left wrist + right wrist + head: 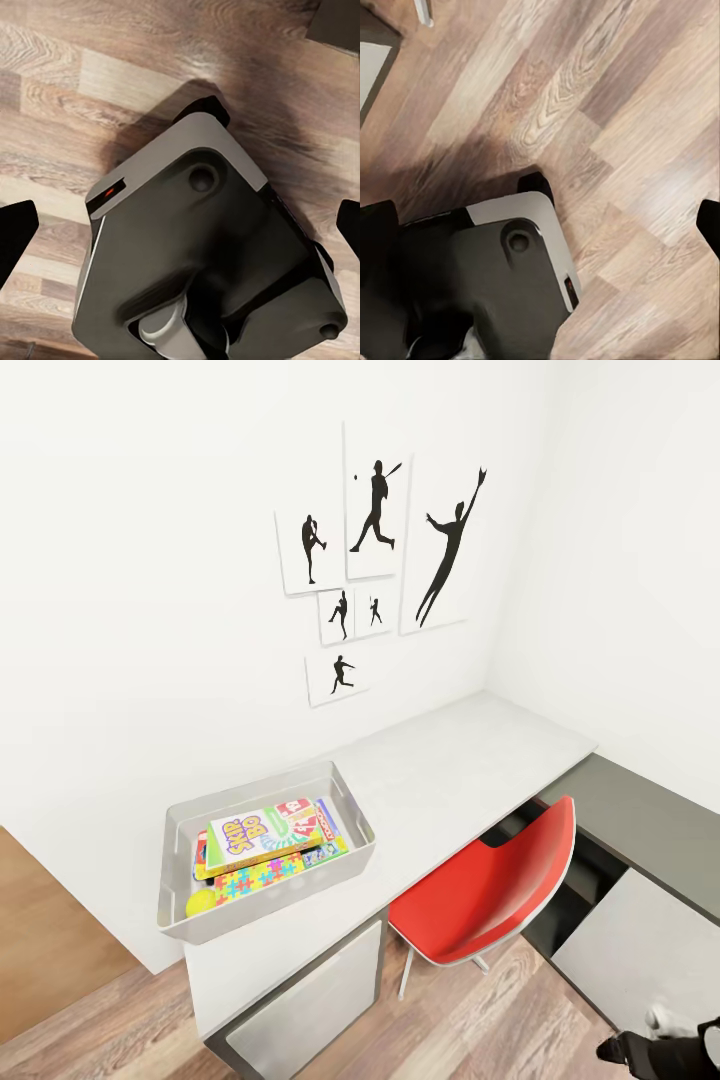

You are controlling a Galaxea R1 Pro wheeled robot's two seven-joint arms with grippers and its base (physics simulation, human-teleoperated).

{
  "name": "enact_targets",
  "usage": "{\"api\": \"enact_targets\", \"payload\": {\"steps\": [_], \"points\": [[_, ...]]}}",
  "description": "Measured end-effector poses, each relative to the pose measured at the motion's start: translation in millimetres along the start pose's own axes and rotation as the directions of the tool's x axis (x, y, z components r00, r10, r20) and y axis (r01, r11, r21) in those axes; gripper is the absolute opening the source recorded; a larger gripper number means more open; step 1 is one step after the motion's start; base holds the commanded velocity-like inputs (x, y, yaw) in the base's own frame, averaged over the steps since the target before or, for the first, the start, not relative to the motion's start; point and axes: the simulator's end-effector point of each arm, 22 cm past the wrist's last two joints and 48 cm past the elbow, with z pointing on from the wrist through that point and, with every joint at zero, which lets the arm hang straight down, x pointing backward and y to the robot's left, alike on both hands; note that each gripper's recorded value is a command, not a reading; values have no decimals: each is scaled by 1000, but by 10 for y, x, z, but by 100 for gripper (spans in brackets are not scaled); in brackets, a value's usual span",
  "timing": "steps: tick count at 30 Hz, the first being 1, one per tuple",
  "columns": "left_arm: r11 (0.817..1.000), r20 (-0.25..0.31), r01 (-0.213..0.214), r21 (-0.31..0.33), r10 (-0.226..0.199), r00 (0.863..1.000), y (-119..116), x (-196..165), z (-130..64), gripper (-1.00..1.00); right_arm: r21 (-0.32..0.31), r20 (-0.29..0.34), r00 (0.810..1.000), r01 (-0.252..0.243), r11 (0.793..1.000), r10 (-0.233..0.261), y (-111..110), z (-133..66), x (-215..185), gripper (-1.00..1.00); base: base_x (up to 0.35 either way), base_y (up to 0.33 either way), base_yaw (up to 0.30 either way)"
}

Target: Put all the toys in the child's room - the three board games (two on the bed and one on the table), the two jigsaw puzzles on the table, and the tennis ball on the table - inside the toy box on the table in the child's room.

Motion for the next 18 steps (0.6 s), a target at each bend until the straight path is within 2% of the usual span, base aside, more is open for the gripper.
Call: {"api": "enact_targets", "payload": {"steps": [9, 18], "points": [[1000, 23, -4, -13, 5, 1000, 159, 152, 155, 100, -17, -72, 996, 55, 998, -56, 186, 498, 605, 100, 0, 0, 0], [1000, 18, -8, -25, 9, 1000, 242, 320, 251, 100, -1, -108, 991, 74, 997, -74, 221, 806, 1034, 100, 0, 0, 0]]}}
